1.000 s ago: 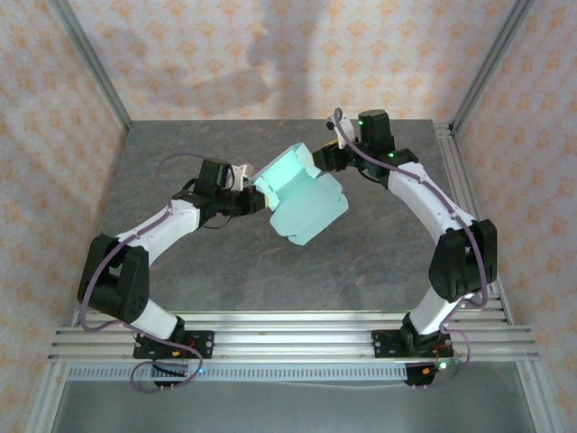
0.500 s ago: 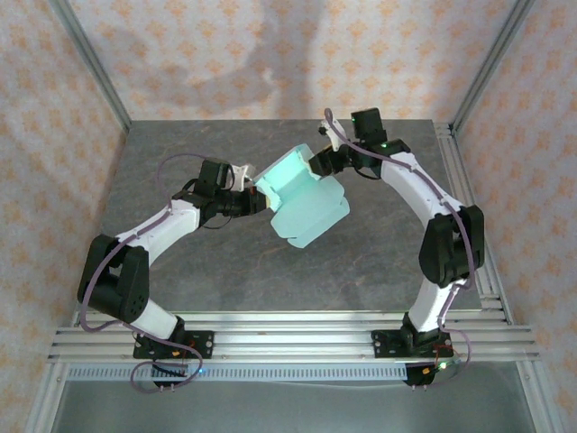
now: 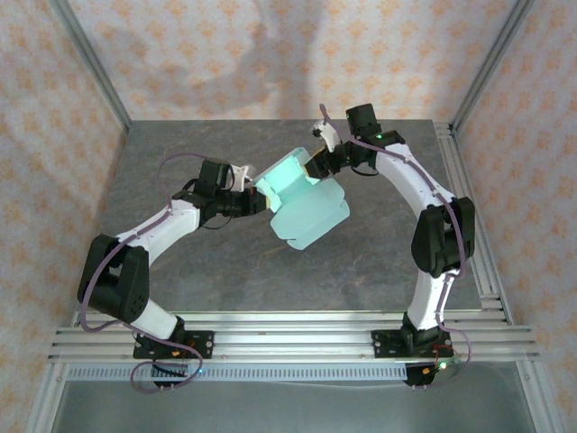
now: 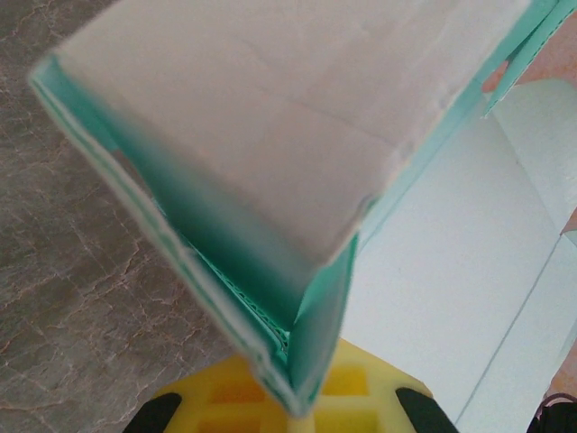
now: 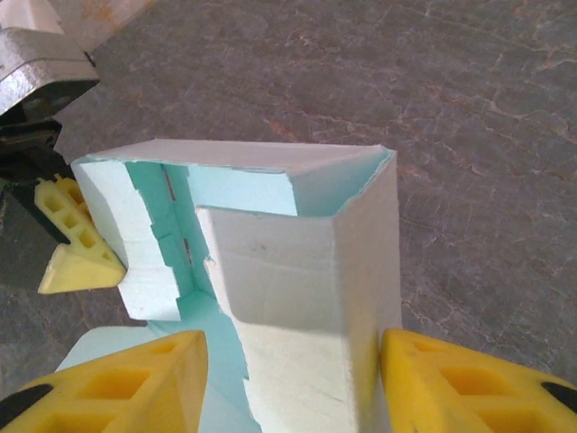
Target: Fold the paper box
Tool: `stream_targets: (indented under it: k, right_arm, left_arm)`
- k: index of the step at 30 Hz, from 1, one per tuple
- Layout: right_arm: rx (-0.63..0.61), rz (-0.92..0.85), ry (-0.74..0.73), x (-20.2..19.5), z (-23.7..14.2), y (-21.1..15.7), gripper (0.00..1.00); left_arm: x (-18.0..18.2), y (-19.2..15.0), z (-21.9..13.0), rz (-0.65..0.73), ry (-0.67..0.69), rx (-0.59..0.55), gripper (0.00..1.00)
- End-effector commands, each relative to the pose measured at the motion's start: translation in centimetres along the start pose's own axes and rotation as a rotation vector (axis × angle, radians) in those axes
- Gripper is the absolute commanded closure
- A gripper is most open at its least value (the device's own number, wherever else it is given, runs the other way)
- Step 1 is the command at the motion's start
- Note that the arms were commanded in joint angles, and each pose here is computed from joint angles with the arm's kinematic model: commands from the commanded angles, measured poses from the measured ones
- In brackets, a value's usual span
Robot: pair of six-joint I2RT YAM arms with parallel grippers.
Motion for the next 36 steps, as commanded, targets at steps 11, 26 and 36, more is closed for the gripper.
stream_targets:
  k: [11, 26, 36]
  right_arm:
    - [0.068, -0.102, -0.126, 0.7, 1.5, 0.6, 0.55]
    - [0.063, -0.173, -0.409, -0.3, 3.5, 1.7, 0.77]
    - [0.038, -0.203, -0.491, -0.2, 4.5, 1.9, 0.83]
  left_arm:
    - [-1.7, 0.4, -0.5, 0.051, -0.046, -0.008, 0.96]
    - [-2.1, 0.4, -1.0, 0.061, -0.047, -0.015, 0.96]
    - [-2.1, 0.3, -1.0, 0.061, -0.046, -0.014, 0.96]
Point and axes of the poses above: each hand's point on the last joint's axis, 136 mm out from that joint toward the fingers, its own z axis out along the fingers, its own x axis along the line the jaws close on, y = z × x, the point moved 4 cm from there along -z, back along the fingers, and after that the axes turned 2 degrees about z, right-handed, at the moved point
